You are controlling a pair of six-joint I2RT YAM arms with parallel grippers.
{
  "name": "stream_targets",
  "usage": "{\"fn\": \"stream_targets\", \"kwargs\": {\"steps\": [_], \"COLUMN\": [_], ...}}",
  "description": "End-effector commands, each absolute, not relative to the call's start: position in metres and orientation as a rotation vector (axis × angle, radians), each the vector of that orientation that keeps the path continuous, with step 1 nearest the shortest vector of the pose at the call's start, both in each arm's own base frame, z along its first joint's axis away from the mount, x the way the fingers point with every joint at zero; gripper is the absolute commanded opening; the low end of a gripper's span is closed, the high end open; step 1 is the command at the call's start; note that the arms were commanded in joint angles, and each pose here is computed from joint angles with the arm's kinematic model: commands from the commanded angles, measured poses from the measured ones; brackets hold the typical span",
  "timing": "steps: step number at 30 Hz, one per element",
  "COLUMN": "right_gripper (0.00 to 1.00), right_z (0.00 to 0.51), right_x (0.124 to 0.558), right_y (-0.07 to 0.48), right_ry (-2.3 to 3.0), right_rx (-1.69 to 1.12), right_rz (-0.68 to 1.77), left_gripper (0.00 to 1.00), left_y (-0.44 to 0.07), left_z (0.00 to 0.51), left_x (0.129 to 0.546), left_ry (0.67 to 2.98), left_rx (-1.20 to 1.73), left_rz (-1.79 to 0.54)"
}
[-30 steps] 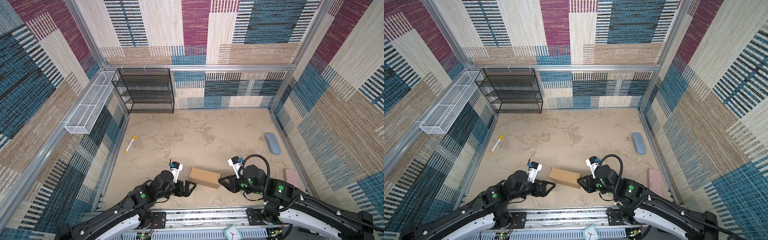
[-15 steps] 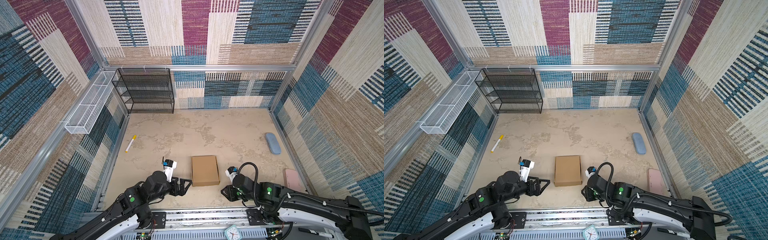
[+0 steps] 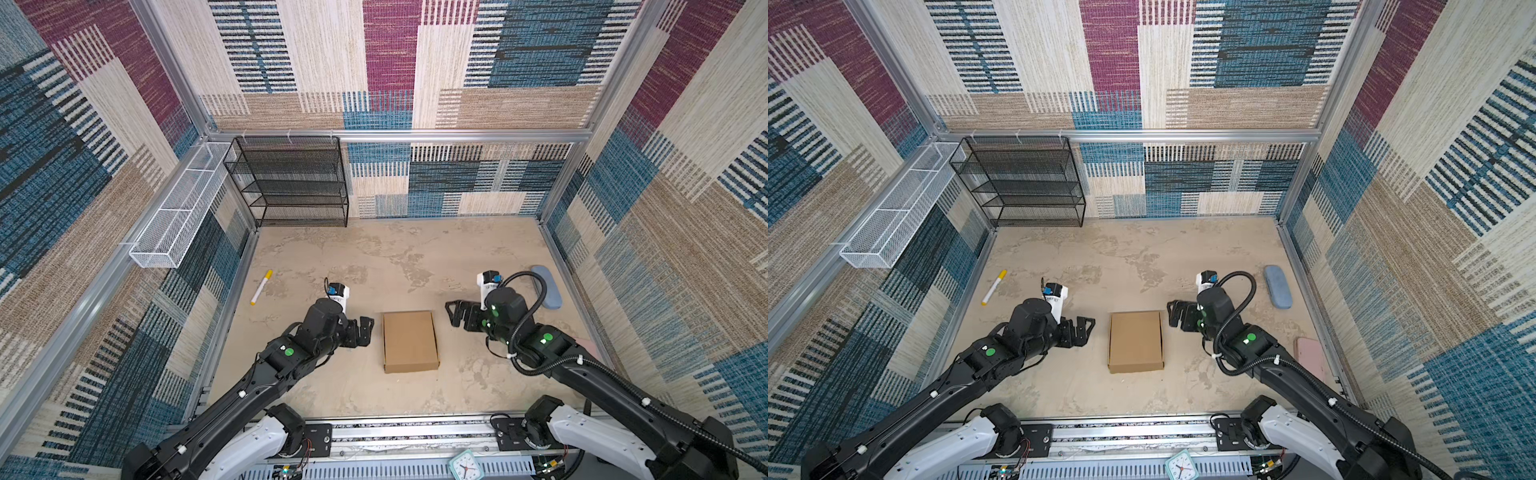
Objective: Fold the paper box
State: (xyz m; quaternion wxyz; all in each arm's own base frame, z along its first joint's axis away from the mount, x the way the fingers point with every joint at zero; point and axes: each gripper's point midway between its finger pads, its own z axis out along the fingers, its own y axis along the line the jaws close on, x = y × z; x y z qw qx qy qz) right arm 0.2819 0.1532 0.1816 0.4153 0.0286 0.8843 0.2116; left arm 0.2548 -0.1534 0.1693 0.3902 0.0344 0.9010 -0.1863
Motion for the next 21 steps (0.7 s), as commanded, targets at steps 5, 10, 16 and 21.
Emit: {"fn": "stream_targets", "kwargs": {"steps": [5,10,16,21], "right_gripper": [1.00,1.00,1.00,1.00], "right_z": [0.216,0.226,0.190,0.171], "right_x": [0.352,0.357,0.372,0.368], "right_y": [0.075,0.010,-0.028,-0.053], "right_ry": [1.921,1.673,1.664,1.614], "right_rx": [0.242,0.327,0.385,0.438], "right_rz": [0.280,-0.105,-0.202,-0.250], "left_gripper": [0.99,0.99,0.99,0.99], "left_y": [-0.096,-0.035,0.034,0.066], "left_z": [0.192,0.181,0.156,0.134], "left_x": [0.305,0.327,0.345,0.358], "left_ry": [2.098,2.002,1.966,1.918], "left_rx": [-0.070,-0.280,-0.443,-0.468], "left_rz": [-0.295,-0.203,-0.085,-0.026]}}
